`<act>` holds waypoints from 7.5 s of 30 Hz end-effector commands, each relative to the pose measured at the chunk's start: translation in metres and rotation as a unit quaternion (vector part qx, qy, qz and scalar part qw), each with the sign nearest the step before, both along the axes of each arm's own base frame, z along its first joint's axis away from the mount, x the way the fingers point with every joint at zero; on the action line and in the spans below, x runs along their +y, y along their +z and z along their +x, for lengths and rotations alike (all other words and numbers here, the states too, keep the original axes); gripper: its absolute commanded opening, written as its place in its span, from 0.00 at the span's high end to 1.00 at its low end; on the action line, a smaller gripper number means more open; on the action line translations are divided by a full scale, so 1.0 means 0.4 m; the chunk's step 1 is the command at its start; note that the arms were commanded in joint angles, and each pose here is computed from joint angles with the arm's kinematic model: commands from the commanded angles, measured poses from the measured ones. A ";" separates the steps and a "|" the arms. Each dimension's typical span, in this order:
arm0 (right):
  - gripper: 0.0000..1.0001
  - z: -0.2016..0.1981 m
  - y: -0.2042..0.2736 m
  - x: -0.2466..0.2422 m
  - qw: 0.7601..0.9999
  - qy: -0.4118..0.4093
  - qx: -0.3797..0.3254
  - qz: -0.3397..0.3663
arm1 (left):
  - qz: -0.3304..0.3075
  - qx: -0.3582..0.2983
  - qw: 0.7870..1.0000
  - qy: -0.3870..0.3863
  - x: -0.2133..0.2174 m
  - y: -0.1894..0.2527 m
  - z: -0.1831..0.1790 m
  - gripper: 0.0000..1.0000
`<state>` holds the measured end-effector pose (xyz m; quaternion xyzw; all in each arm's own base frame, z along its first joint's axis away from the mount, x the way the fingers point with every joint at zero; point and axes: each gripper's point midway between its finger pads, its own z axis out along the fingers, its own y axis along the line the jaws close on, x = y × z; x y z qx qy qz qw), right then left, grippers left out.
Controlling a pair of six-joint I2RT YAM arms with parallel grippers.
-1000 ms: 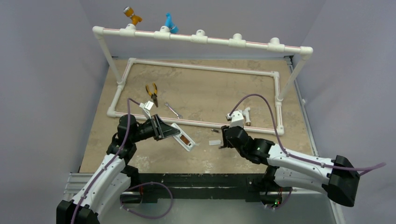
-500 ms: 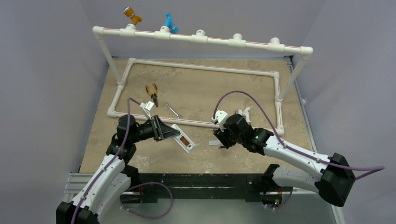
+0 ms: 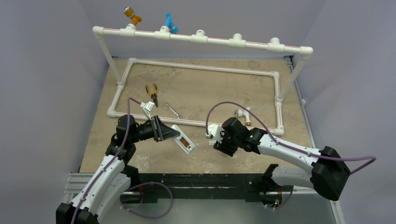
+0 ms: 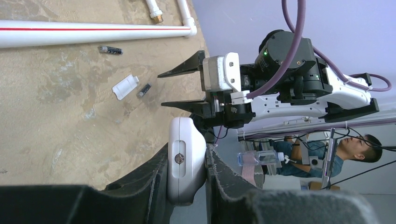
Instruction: Load the batteries into the remote control
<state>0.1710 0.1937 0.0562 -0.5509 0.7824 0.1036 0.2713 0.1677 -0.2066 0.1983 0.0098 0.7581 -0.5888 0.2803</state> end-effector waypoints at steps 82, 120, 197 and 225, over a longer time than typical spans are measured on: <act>1.00 -0.197 0.550 0.113 0.830 0.239 -0.237 0.445 | 0.065 -0.329 0.941 0.047 0.063 0.334 -0.050 1.00; 1.00 -0.171 0.525 0.071 0.850 0.181 -0.247 0.428 | -0.130 -0.358 0.924 0.025 0.043 0.414 -0.138 1.00; 0.98 -0.066 0.311 0.370 0.926 -0.045 -0.085 0.365 | -0.044 0.073 0.994 0.065 -0.090 -0.041 -0.015 1.00; 0.80 -0.050 0.248 0.316 0.946 -0.051 -0.111 0.300 | -0.052 0.072 0.994 0.062 -0.093 -0.044 -0.017 1.00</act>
